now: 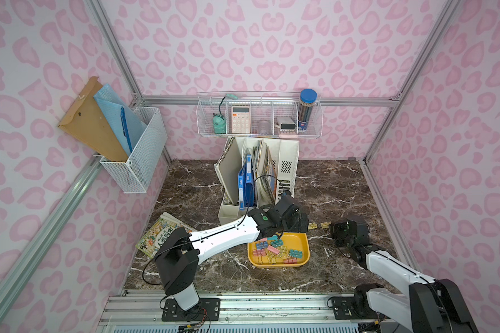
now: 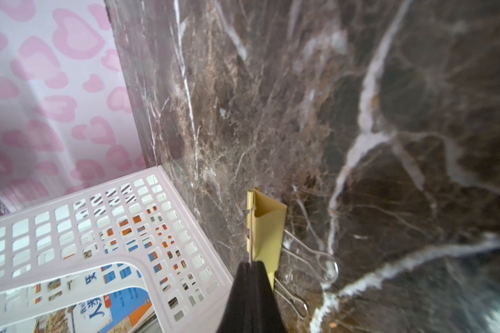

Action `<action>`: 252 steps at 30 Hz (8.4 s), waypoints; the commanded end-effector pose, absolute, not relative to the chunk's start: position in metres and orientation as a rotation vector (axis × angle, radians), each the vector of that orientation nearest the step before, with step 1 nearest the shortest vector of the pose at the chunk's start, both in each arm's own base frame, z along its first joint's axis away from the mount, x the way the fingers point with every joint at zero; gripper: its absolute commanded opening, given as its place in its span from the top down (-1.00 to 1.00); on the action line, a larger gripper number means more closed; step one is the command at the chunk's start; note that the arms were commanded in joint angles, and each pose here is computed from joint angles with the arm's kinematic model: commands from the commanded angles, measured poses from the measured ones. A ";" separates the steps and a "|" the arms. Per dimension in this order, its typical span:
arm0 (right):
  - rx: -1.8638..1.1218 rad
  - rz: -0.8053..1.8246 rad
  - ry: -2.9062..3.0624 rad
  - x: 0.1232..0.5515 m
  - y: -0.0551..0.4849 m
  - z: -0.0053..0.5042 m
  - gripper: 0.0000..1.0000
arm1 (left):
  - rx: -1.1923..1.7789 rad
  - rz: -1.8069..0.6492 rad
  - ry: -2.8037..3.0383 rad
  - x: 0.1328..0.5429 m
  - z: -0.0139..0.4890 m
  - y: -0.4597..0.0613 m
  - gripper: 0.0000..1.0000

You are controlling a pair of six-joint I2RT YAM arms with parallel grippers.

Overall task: Take out the binder clips from the storage box
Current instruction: Place the binder clip at the center of the board, then pick up the binder clip from the storage box, then place the binder clip at the center of the board, then pick up the binder clip from the storage box.

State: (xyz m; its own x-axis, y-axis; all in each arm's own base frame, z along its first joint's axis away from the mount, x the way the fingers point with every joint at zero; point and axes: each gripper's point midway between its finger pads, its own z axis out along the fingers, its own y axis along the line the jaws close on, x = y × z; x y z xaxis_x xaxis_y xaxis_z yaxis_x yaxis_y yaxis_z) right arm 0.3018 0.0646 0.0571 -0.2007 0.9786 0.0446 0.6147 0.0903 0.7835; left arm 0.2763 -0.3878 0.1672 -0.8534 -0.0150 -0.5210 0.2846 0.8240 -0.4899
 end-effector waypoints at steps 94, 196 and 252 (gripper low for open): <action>-0.878 0.079 2.789 0.182 0.220 0.063 0.79 | -0.170 -0.482 2.416 0.262 0.150 -0.256 -0.60; 0.488 0.846 2.186 0.257 0.056 0.124 0.45 | 0.186 -0.676 2.508 0.266 0.155 -0.382 -0.85; -0.184 0.865 2.579 0.242 0.291 0.090 0.32 | -0.789 -0.435 2.715 0.272 0.076 -0.252 0.18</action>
State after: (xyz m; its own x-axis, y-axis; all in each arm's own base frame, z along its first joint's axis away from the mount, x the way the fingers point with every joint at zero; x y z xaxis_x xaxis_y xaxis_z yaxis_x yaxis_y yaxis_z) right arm 0.2416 0.2941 0.0911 -0.9088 0.0049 -0.4173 -0.2534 0.7881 0.5610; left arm 0.2723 -0.2566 0.0763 -0.8294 -0.5291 -0.1794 -0.4396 0.8162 -0.3748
